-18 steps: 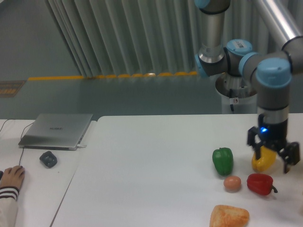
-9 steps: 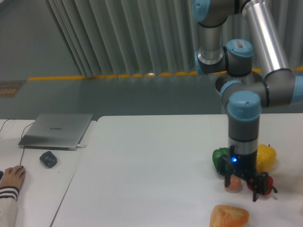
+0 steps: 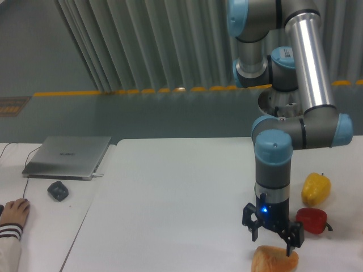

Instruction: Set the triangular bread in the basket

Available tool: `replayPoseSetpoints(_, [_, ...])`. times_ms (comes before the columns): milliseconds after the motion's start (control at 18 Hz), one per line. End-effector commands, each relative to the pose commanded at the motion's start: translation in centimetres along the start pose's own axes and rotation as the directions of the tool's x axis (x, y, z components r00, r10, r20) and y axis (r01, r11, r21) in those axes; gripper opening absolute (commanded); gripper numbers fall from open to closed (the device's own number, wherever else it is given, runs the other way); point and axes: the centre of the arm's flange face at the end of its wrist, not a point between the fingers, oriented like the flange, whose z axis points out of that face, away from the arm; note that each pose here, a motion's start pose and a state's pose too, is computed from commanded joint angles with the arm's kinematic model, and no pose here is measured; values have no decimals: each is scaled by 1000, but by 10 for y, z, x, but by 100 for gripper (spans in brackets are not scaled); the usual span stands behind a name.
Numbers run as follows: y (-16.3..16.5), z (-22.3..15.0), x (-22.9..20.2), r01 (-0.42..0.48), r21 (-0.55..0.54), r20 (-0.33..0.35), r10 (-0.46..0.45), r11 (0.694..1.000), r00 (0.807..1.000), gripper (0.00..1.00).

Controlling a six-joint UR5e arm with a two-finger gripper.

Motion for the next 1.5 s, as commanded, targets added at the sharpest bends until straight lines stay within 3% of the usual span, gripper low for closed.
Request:
replayPoseSetpoints(556, [-5, 13, -4, 2, -6, -2, -2, 1000, 1000, 98])
replayPoseSetpoints(722, [-5, 15, -4, 2, -9, -3, -2, 1000, 1000, 93])
replayPoseSetpoints(833, [-3, 15, -3, 2, -11, -5, -2, 1000, 1000, 81])
replayPoseSetpoints(1111, [-3, 11, -1, 42, -9, -5, -42, 999, 999, 24])
replayPoseSetpoints(1278, [-3, 8, -1, 42, -8, -5, -42, 999, 999, 17])
replayPoseSetpoints(1333, [-4, 2, -1, 43, -1, -1, -43, 999, 999, 9])
replayPoseSetpoints(1500, [-5, -24, -6, 39, 20, 16, -40, 999, 999, 6])
